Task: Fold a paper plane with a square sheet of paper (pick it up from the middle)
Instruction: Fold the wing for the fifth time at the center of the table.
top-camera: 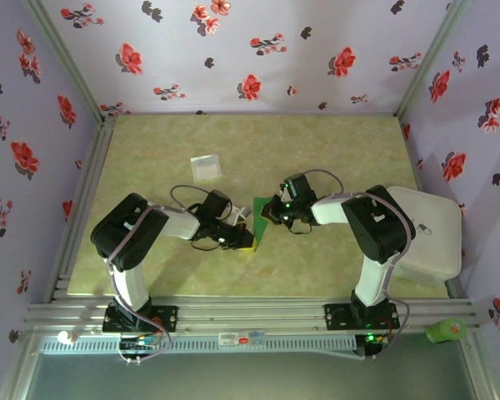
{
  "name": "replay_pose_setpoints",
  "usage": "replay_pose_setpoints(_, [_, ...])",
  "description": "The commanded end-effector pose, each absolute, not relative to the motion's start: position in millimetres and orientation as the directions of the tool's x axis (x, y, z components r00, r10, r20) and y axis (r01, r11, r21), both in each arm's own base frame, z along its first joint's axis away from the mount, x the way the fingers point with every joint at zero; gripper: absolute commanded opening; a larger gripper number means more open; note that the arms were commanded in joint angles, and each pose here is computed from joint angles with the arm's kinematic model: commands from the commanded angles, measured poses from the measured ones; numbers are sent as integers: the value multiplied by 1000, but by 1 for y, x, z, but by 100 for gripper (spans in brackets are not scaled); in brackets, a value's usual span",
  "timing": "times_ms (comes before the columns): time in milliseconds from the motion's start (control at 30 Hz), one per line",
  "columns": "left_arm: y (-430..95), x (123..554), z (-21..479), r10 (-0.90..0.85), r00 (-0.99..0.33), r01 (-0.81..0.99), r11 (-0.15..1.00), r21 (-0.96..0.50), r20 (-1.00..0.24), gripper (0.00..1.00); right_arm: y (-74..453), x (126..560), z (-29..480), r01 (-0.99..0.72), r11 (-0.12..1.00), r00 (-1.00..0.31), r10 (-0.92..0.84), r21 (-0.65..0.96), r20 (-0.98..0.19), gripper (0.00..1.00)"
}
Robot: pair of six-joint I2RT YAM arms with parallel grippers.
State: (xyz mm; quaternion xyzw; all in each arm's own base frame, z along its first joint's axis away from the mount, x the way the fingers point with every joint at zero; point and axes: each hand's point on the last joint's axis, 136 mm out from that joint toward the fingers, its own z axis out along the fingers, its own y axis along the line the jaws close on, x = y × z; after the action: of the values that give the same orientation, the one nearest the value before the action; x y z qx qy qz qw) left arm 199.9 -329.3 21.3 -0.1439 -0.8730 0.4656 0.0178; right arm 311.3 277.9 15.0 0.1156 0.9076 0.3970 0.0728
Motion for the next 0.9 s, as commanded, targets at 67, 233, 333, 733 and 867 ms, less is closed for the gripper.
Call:
replay_pose_setpoints(67, [-321, 171, 15, 340, -940, 201, 522, -829, -13, 0, 241, 279, -47, 269, 800, -954, 297, 536, 36, 2])
replay_pose_setpoints(233, [-317, 167, 12, 353, -936, 200, 534, -822, 2, 9, 240, 278, -48, 271, 805, -954, 296, 528, 40, 2])
replay_pose_setpoints(333, [-317, 167, 13, 353, -936, 201, 532, -823, -1, 8, 240, 279, -48, 271, 807, -955, 295, 525, 39, 2])
replay_pose_setpoints(733, [-316, 165, 23, 350, -936, 212, 516, -830, -22, 16, 240, 279, -49, 272, 808, -954, 297, 522, 38, 2])
replay_pose_setpoints(867, [-314, 165, 33, 330, -943, 221, 511, -831, -49, 21, 240, 280, -48, 273, 807, -954, 297, 523, 41, 2])
